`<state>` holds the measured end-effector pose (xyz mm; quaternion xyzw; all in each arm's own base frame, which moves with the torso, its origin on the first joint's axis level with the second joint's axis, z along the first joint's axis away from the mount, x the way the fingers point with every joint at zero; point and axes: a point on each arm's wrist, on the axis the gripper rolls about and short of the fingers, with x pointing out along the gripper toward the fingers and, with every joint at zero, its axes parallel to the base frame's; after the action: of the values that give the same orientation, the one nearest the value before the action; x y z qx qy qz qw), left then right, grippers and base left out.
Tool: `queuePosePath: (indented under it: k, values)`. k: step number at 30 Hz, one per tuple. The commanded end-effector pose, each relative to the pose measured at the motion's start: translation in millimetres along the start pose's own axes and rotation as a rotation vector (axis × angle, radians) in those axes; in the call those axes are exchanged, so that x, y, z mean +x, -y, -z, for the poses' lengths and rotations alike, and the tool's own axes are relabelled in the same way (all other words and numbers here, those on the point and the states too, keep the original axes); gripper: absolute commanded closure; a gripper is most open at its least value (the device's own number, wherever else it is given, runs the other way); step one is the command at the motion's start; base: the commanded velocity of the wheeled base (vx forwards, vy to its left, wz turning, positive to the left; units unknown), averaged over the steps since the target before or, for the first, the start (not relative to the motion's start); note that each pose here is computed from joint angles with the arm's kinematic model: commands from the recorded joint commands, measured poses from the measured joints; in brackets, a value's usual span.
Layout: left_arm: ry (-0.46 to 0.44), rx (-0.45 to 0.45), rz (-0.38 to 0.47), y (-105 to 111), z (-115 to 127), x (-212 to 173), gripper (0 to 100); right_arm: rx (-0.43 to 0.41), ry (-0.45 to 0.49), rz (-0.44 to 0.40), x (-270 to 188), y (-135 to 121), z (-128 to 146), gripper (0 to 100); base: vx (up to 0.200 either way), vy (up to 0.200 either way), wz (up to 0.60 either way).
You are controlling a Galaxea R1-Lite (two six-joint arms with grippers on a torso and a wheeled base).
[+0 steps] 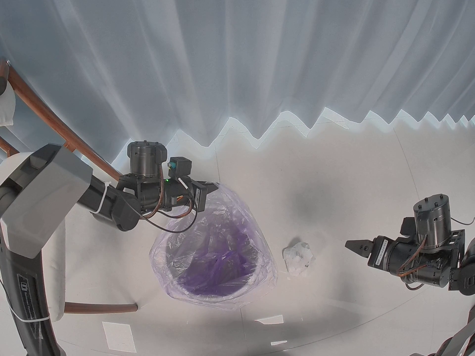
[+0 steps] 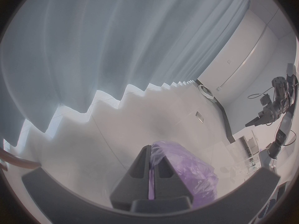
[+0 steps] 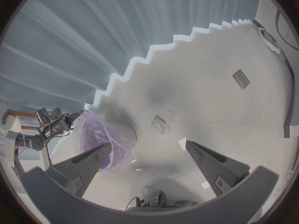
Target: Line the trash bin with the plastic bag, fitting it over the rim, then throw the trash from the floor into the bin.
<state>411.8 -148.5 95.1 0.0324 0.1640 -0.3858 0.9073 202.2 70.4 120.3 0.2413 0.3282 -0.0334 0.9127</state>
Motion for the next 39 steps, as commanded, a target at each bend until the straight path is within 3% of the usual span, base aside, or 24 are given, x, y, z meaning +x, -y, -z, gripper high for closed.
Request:
queuePosePath:
  k: [1,12,18,35,39]
  values:
    - [-0.011,-0.011,-0.007,-11,9,16,100,0.003,0.000,0.000,-1,1,1,0,0.000,0.000,0.00]
    - [-0.033,-0.060,-0.056,-44,17,28,100,0.020,-0.005,0.004,-4,5,4,0,0.000,0.000,0.00]
    - [-0.026,-0.143,-0.084,-49,18,35,100,0.018,-0.006,0.005,-4,4,4,0,0.000,0.000,0.00]
    - [-0.068,-0.172,-0.113,-61,48,54,100,0.017,-0.009,0.007,-4,5,5,0,0.000,0.000,0.00]
    - [-0.032,-0.177,-0.120,-66,37,54,100,0.016,-0.014,0.012,-4,7,7,0,0.000,0.000,0.00]
